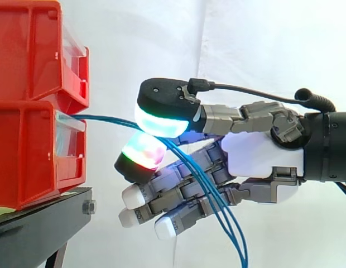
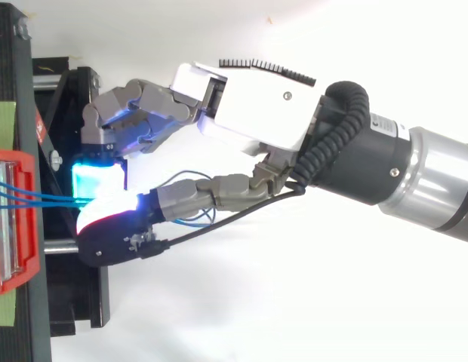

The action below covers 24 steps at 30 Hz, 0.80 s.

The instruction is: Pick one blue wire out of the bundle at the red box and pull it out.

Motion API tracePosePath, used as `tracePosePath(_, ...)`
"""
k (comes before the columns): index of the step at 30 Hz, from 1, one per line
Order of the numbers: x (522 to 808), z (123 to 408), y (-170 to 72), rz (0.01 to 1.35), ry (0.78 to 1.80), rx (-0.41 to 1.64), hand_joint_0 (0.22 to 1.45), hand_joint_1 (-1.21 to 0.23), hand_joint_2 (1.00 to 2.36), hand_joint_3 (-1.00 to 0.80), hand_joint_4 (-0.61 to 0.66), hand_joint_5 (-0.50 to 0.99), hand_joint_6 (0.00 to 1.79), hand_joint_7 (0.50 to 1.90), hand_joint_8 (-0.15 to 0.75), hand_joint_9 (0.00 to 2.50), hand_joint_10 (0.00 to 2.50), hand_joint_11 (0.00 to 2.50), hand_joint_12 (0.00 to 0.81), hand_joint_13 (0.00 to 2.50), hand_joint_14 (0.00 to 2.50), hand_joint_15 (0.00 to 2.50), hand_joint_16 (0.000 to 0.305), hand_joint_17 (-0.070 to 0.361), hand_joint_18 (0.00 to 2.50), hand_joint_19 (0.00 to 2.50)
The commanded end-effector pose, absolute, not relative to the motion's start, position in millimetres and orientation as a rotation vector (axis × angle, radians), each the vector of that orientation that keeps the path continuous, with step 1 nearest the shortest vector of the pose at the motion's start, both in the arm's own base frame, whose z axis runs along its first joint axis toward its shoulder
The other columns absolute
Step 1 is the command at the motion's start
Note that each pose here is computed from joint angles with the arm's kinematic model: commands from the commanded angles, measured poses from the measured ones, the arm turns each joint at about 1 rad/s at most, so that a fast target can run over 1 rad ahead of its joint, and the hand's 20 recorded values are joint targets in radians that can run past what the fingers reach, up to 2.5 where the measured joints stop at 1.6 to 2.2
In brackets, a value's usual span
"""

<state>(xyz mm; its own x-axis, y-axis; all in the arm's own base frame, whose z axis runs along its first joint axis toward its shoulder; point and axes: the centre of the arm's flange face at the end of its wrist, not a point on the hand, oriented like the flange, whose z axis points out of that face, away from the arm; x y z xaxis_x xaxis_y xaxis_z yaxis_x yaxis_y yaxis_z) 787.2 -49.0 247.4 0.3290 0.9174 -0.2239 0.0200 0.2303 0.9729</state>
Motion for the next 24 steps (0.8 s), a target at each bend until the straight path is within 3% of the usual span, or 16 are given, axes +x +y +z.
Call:
tracePosePath(1, 786.5, 248.0, -48.3, 0.807, 1.054, 1.169, 0.74, -0.91, 1.01, -0.32, 0.27, -0.21, 0.86, 0.99, 0.355, 0.74, 0.01, 0.59, 0.439, 0.5, 0.01, 0.16, 0.057, 0.129, 0.67, 0.39)
tracePosePath(7, 785.4, 247.3, -48.5, 0.815, 1.055, 1.187, 0.8, -0.91, 1.0, -0.47, 0.27, -0.22, 0.87, 0.96, 0.344, 0.72, 0.02, 0.6, 0.434, 0.51, 0.0, 0.15, 0.058, 0.13, 0.69, 0.37)
tracePosePath(12, 784.8, 246.3, -48.6, 0.813, 1.058, 1.189, 0.72, -0.89, 1.0, -0.5, 0.3, -0.21, 0.86, 0.99, 0.341, 0.74, 0.02, 0.57, 0.432, 0.51, 0.01, 0.15, 0.058, 0.13, 0.7, 0.39)
tracePosePath(14, 784.7, 245.0, -49.9, 0.81, 1.06, 1.191, 0.65, -0.82, 1.0, -0.48, 0.28, -0.19, 0.83, 1.04, 0.344, 0.76, 0.02, 0.54, 0.433, 0.5, 0.01, 0.16, 0.058, 0.131, 0.67, 0.43)
tracePosePath(19, 785.0, 246.9, -48.6, 0.813, 1.058, 1.189, 0.6, -0.71, 1.01, -0.42, 0.26, -0.15, 0.78, 1.14, 0.35, 0.8, 0.02, 0.48, 0.429, 0.5, 0.01, 0.17, 0.058, 0.131, 0.66, 0.46)
tracePosePath(24, 784.7, 246.6, -48.7, 0.813, 1.06, 1.192, 0.62, -0.75, 1.01, -0.31, 0.24, -0.16, 0.82, 1.13, 0.358, 0.8, 0.01, 0.52, 0.433, 0.5, 0.01, 0.17, 0.058, 0.131, 0.66, 0.45)
